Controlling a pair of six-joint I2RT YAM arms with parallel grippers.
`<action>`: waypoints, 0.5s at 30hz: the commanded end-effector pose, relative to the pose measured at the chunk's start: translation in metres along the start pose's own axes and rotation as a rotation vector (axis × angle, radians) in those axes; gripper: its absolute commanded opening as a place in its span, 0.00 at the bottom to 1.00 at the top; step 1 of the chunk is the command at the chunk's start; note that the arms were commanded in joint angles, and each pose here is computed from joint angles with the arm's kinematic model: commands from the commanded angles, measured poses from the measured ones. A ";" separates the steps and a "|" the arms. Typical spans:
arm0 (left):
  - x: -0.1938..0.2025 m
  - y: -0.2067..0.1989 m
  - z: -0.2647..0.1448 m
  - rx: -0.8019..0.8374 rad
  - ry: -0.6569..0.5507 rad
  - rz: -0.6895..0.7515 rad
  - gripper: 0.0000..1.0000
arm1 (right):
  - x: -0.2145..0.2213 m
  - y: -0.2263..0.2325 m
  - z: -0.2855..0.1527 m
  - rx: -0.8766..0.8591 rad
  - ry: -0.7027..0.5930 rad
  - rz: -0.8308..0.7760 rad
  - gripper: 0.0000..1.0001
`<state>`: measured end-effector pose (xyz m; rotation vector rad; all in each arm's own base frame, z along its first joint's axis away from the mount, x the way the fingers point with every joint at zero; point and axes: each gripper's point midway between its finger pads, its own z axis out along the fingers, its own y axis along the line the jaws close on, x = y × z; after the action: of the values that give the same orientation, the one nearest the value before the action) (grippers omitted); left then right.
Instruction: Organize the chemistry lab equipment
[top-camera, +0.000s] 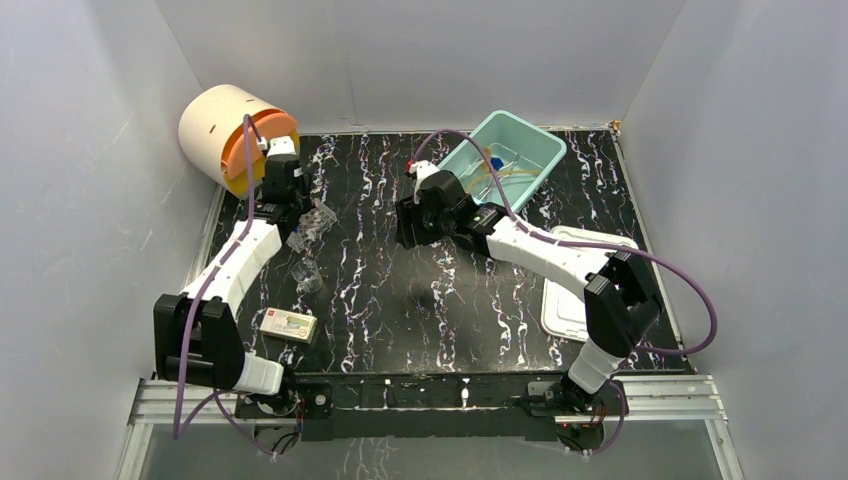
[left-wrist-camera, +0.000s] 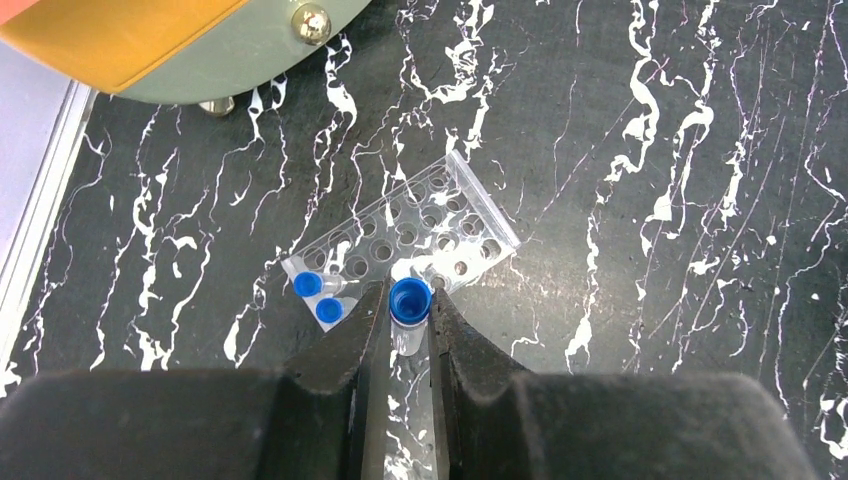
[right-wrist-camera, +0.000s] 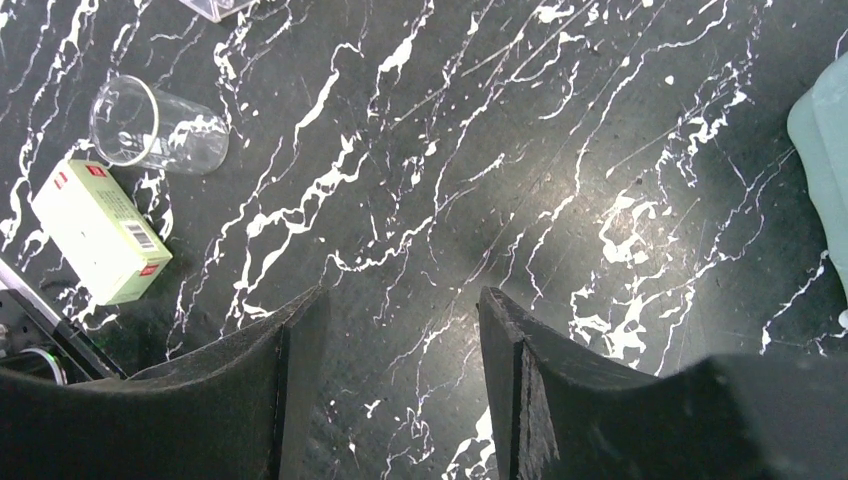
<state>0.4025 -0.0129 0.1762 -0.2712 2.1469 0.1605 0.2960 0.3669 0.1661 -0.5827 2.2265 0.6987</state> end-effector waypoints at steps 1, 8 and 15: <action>-0.018 -0.004 0.008 0.019 -0.111 0.009 0.08 | -0.012 0.002 -0.005 -0.010 -0.010 -0.012 0.64; 0.000 0.005 0.014 -0.013 -0.143 -0.008 0.08 | -0.008 -0.002 -0.003 0.005 0.018 0.003 0.64; 0.001 0.008 0.010 -0.017 -0.168 -0.013 0.08 | -0.006 -0.005 -0.008 0.023 0.031 0.029 0.64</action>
<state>0.4015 -0.0066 0.1353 -0.2475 2.1069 0.1997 0.2911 0.3545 0.1470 -0.5911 2.3235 0.6460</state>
